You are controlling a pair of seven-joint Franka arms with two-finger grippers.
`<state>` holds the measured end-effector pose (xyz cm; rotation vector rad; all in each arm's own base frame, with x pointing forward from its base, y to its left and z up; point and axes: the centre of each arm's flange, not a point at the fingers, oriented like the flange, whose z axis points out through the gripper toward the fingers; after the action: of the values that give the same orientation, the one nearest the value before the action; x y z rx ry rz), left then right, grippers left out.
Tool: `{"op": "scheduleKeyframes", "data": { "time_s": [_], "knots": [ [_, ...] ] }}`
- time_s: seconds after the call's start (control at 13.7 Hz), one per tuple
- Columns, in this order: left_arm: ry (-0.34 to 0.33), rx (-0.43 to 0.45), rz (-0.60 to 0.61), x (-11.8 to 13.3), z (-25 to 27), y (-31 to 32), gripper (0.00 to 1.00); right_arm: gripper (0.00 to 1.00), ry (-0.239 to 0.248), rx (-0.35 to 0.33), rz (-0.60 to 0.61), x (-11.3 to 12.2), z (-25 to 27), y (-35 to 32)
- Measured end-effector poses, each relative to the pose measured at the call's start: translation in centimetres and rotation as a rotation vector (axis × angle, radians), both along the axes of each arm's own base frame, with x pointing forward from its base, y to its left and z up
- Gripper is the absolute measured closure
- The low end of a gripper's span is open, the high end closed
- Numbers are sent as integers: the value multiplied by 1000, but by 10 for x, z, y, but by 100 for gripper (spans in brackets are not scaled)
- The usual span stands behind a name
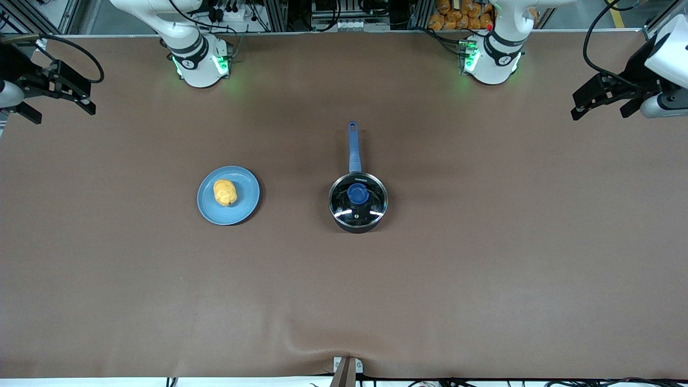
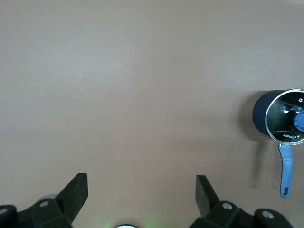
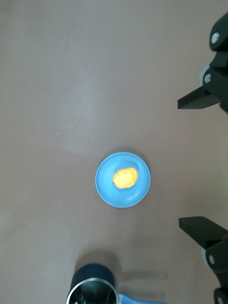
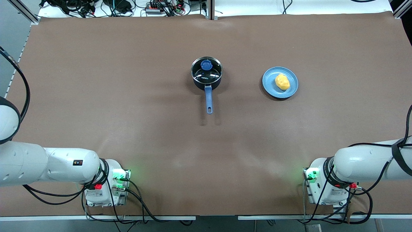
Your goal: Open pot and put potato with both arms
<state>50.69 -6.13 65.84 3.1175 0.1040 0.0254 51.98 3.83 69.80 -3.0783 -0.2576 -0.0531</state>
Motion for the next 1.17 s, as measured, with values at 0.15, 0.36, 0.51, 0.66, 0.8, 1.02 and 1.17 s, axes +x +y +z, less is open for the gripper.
{"op": "scheduleKeyframes", "data": {
  "time_s": [0.15,0.36,0.51,0.66,0.8,1.02,1.17],
  "knots": [
    [0,6,2,0,0,1,0,0,9,35,-19,0,-1,-10],
    [-1,12,6,1,0,4,0,0,18,43,-30,0,-4,-15],
    [-1,16,9,1,0,6,0,0,22,43,-30,0,-4,-15],
    [0,17,10,1,0,7,0,0,25,43,-29,0,-5,-15],
    [3,17,11,1,-1,7,0,0,31,43,-29,0,-6,-15],
    [37,21,8,-3,-4,7,0,0,34,42,-29,0,-8,-15],
    [48,22,6,-3,-5,6,0,0,35,42,-28,0,-8,-15]
  ]
}}
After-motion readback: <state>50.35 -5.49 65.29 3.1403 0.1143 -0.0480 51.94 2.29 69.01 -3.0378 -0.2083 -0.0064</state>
